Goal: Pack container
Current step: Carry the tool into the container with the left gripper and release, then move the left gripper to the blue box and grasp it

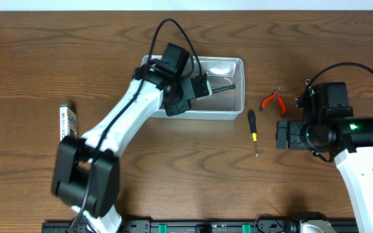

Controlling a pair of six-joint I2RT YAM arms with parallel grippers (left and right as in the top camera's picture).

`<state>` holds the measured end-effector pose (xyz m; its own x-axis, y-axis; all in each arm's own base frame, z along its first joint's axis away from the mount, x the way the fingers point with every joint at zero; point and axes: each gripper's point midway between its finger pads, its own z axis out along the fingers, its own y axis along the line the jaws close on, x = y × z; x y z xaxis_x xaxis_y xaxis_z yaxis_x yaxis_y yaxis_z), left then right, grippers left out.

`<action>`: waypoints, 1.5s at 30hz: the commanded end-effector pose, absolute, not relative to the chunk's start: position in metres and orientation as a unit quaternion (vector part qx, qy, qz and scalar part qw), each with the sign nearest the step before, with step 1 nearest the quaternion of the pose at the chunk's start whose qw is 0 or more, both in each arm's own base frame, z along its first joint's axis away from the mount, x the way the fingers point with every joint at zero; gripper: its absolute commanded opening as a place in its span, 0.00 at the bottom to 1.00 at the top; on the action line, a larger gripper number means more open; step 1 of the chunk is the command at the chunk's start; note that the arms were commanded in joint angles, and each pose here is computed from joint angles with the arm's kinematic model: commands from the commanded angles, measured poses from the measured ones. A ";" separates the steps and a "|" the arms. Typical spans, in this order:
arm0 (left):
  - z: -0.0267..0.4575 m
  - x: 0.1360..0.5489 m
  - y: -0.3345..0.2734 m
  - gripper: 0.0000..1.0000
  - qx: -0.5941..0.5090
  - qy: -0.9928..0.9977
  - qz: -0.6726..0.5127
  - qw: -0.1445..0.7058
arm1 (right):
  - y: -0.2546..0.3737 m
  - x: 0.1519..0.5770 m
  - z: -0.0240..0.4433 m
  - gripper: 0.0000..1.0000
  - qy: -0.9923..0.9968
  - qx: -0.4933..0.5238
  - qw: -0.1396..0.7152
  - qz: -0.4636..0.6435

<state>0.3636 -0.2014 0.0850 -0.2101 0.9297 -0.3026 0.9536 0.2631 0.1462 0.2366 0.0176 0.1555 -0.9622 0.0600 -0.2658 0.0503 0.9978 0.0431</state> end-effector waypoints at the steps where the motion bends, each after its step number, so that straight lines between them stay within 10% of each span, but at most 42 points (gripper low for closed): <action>1: 0.070 0.369 -0.200 0.06 0.612 0.775 -0.034 0.157 | 0.016 0.238 0.163 0.99 0.989 0.024 0.144 0.015; 19: 0.050 0.369 -0.200 0.32 0.606 0.783 -0.039 0.137 | 0.016 0.237 0.162 0.99 0.990 0.024 0.141 0.015; 32: 0.179 0.442 -0.136 0.98 0.371 0.874 0.119 0.291 | 0.016 0.237 0.162 0.99 0.990 0.024 0.141 0.015; 45: 0.274 0.319 0.053 0.98 0.010 0.957 0.129 0.259 | 0.016 0.237 0.162 0.99 0.990 0.015 0.142 0.013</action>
